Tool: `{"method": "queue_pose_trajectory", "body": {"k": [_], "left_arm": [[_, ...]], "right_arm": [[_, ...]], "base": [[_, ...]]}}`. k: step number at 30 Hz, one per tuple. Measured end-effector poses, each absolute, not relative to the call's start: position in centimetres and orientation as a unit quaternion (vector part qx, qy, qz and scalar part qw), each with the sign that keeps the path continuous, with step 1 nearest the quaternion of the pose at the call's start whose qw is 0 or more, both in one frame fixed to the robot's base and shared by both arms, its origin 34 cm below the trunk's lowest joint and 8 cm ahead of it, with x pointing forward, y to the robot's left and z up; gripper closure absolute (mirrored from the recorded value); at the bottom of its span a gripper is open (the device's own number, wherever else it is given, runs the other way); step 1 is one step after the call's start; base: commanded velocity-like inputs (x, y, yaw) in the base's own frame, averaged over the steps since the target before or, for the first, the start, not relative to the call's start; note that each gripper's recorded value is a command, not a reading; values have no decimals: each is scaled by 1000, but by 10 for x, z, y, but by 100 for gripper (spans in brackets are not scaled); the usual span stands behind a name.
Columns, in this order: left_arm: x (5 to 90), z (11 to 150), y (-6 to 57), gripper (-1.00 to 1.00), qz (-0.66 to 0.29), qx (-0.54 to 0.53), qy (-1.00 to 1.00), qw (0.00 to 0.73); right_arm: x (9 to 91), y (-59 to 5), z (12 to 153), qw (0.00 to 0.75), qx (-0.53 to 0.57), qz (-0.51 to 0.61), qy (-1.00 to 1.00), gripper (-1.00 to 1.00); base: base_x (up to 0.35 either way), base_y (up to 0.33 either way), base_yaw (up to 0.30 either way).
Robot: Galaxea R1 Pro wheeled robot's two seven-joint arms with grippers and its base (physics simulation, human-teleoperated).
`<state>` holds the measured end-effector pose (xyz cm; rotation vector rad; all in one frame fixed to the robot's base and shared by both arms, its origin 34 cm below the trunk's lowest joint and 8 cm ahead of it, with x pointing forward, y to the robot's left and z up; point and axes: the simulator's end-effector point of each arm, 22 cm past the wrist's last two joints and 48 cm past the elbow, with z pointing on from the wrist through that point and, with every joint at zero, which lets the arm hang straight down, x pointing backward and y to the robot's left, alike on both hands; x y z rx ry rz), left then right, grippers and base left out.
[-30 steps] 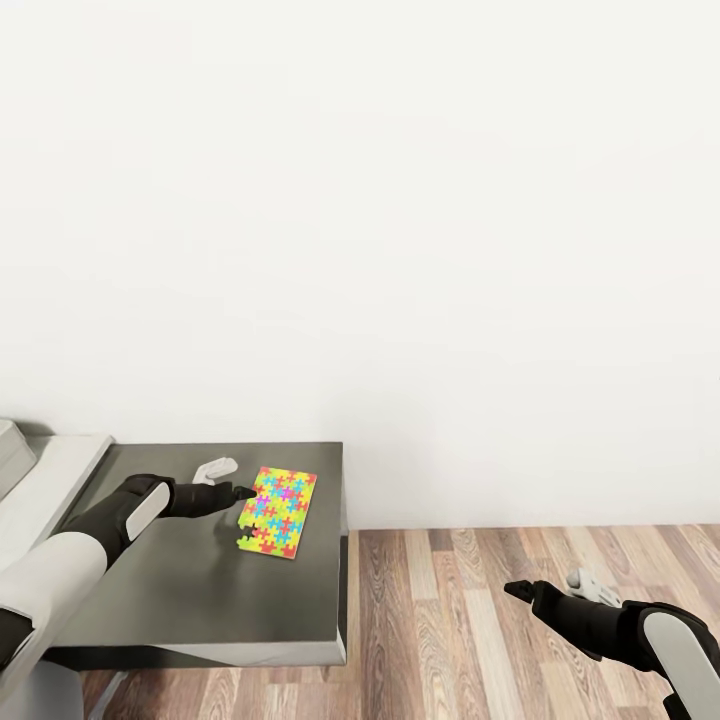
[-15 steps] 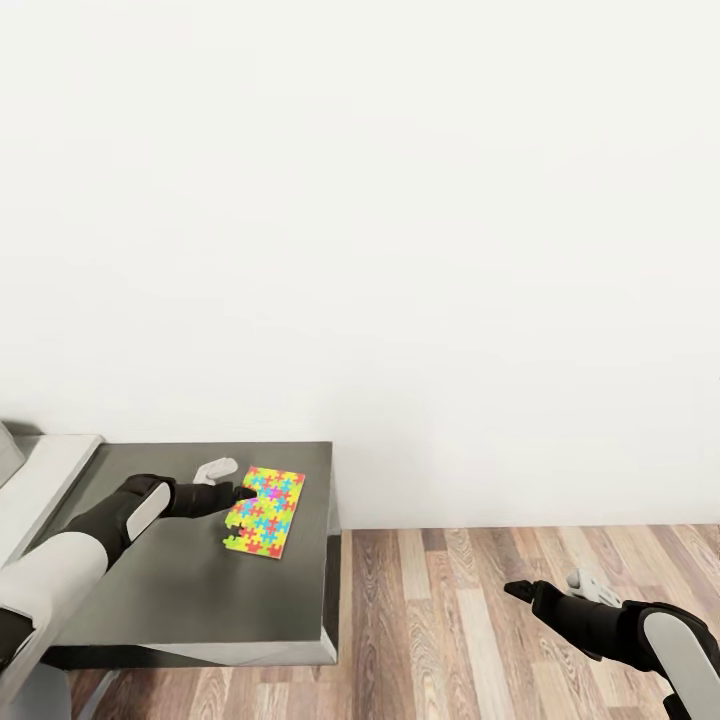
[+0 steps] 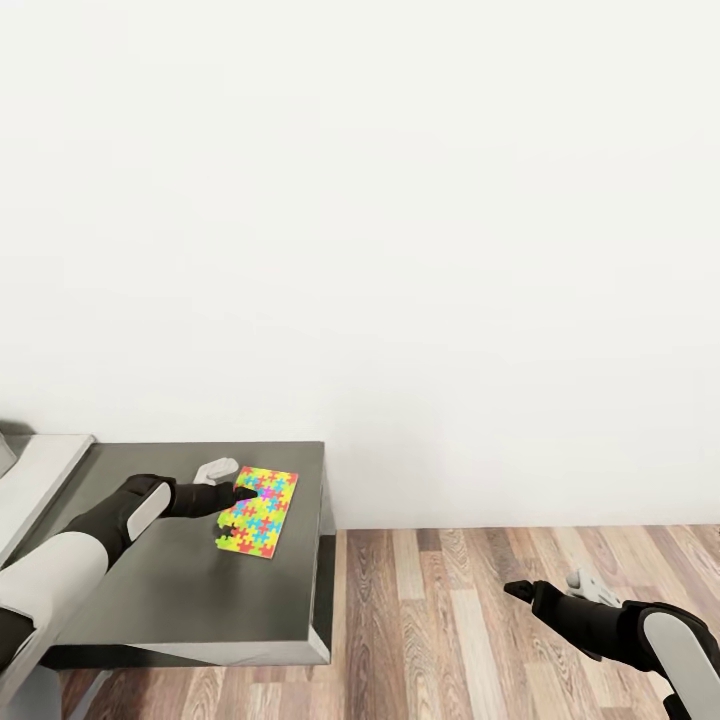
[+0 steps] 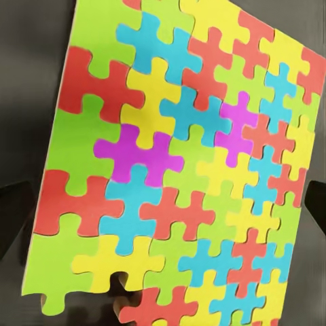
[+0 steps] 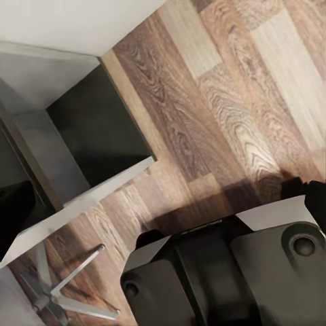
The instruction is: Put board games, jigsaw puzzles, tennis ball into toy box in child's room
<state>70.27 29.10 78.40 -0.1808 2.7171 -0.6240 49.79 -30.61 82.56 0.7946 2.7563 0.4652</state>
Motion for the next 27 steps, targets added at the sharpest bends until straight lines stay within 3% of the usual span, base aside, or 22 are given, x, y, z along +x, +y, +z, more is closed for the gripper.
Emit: {"method": "queue_pose_trajectory", "body": {"k": [27], "left_arm": [[703, 784, 291, -100, -220, -64, 958, 173]], "right_arm": [[498, -306, 826, 118, 271, 159, 942, -100]], "base": [[-5, -56, 0]]}}
